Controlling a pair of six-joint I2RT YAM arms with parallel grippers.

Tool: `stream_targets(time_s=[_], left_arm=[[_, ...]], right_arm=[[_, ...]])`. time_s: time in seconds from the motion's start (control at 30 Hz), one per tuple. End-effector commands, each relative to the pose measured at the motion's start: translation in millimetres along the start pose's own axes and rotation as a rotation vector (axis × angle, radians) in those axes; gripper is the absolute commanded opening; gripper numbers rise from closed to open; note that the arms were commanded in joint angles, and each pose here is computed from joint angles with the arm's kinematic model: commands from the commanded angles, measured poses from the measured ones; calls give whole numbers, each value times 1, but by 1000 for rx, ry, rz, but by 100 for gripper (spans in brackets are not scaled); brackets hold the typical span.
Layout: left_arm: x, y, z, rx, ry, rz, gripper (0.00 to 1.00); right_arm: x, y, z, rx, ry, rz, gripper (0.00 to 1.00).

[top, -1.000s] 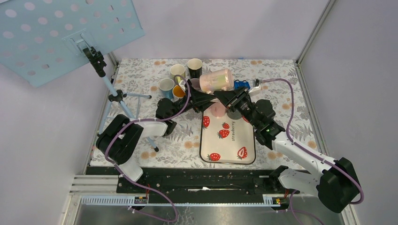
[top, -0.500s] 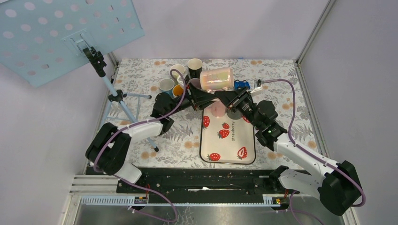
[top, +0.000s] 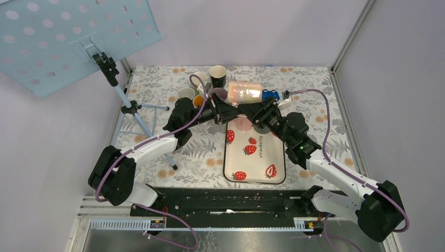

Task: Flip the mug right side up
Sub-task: Turn over the cup on the tray.

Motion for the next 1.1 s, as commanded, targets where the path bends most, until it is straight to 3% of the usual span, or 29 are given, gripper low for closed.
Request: stream_targets(time_s=[0.0, 0.5, 1.07], left_arm=[[-40, 1, -3, -20, -104, 179, 0], [-44, 11, -4, -125, 87, 297, 0], [-42, 15, -12, -173, 247, 363, 0]], right_arm=[[31, 17, 0, -74, 140, -28, 66], [2, 2, -5, 22, -43, -69, 90], [-15, -5, -11, 92, -164, -119, 95]])
Point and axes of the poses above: each gripper's point midway between its finger pads, its own z axis out along the fingers, its own x axis along the line the jaws close on, y = z × x, the point moved 10 cm from there along -z, back along the fingers, and after that the axes turned 6 degrees about -z, right-handed, at the moved point
